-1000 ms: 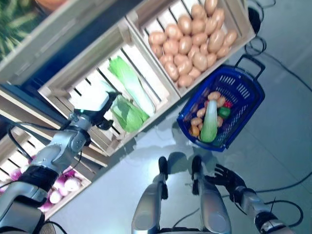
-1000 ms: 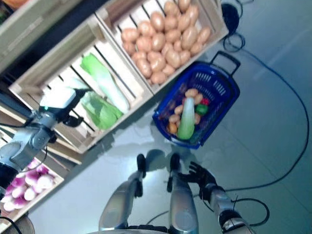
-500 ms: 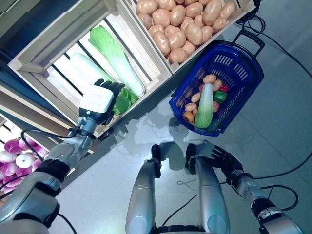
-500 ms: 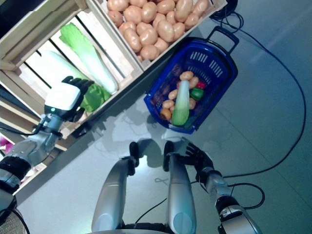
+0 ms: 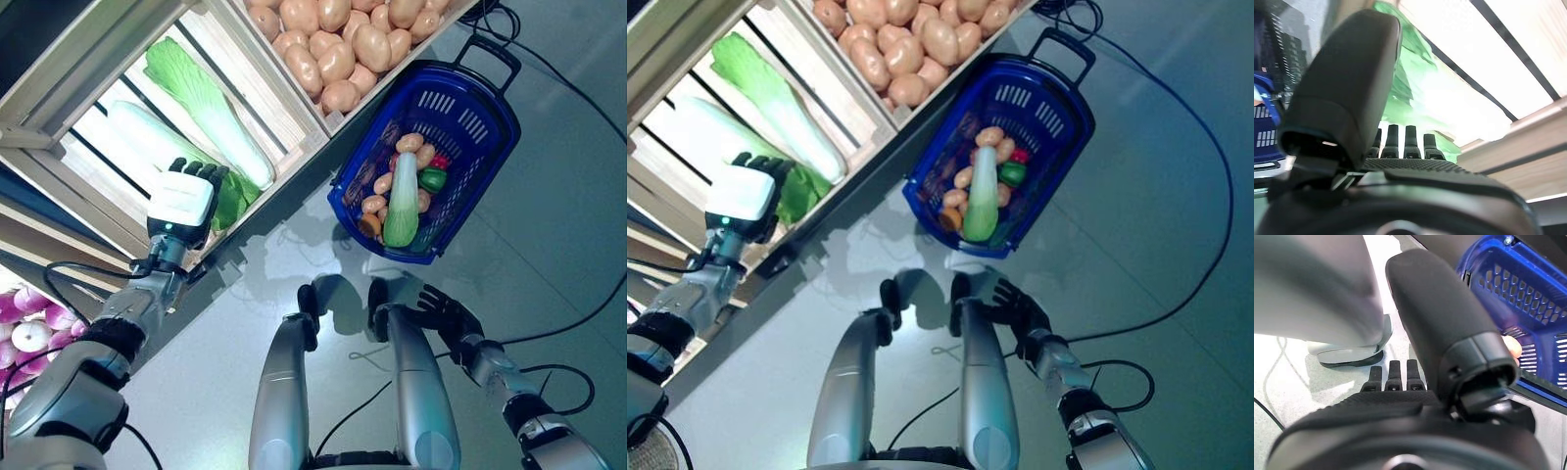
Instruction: Put vegetables into the basket
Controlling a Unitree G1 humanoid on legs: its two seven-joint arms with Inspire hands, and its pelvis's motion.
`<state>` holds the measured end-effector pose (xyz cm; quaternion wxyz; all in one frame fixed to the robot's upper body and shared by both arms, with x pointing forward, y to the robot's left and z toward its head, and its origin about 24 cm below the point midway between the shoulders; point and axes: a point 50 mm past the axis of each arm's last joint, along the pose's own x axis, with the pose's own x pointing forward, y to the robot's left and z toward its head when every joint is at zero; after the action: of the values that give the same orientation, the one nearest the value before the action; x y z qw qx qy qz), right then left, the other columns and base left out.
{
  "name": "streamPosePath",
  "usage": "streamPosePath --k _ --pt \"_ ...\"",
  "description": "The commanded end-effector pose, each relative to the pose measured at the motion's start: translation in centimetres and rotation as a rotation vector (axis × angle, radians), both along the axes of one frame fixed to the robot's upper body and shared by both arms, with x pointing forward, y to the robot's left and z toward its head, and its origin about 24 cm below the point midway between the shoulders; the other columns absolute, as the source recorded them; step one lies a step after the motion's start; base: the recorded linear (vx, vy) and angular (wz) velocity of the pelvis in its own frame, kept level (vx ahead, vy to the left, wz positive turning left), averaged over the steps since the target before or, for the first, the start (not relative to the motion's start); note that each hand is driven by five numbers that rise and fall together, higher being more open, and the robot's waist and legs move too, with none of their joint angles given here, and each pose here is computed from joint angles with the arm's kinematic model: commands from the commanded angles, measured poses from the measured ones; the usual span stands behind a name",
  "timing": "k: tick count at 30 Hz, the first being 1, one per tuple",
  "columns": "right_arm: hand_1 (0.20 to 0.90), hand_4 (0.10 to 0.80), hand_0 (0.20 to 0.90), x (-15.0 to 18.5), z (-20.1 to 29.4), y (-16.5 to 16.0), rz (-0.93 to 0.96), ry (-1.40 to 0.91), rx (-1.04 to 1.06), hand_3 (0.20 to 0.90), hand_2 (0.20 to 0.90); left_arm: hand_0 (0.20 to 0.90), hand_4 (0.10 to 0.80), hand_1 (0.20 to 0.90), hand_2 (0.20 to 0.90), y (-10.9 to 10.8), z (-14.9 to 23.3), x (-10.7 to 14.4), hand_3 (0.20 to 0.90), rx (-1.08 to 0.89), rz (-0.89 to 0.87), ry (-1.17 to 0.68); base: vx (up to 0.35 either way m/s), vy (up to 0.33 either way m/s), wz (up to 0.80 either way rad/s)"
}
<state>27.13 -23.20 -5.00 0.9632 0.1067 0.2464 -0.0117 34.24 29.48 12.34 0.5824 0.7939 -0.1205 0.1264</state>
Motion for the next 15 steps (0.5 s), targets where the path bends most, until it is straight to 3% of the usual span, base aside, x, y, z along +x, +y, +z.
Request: streamPosePath --k 1,15 --pt "0.9 0.8 0.9 -0.4 1.0 -1.4 -0.042 -0.056 0.014 0.9 0.9 0.9 0.8 0.9 0.9 2.4 4.4 0.2 0.9 -0.028 0.13 -0.227 -0.02 0.025 -0.08" --pt "0.9 0.8 0.9 -0.5 1.6 -2.7 -0.073 -0.086 -0.006 0.9 0.9 0.9 0.8 0.9 0.9 5.0 7.1 -0.7 0.9 0.199 0.278 -0.204 0.007 0.019 0.0"
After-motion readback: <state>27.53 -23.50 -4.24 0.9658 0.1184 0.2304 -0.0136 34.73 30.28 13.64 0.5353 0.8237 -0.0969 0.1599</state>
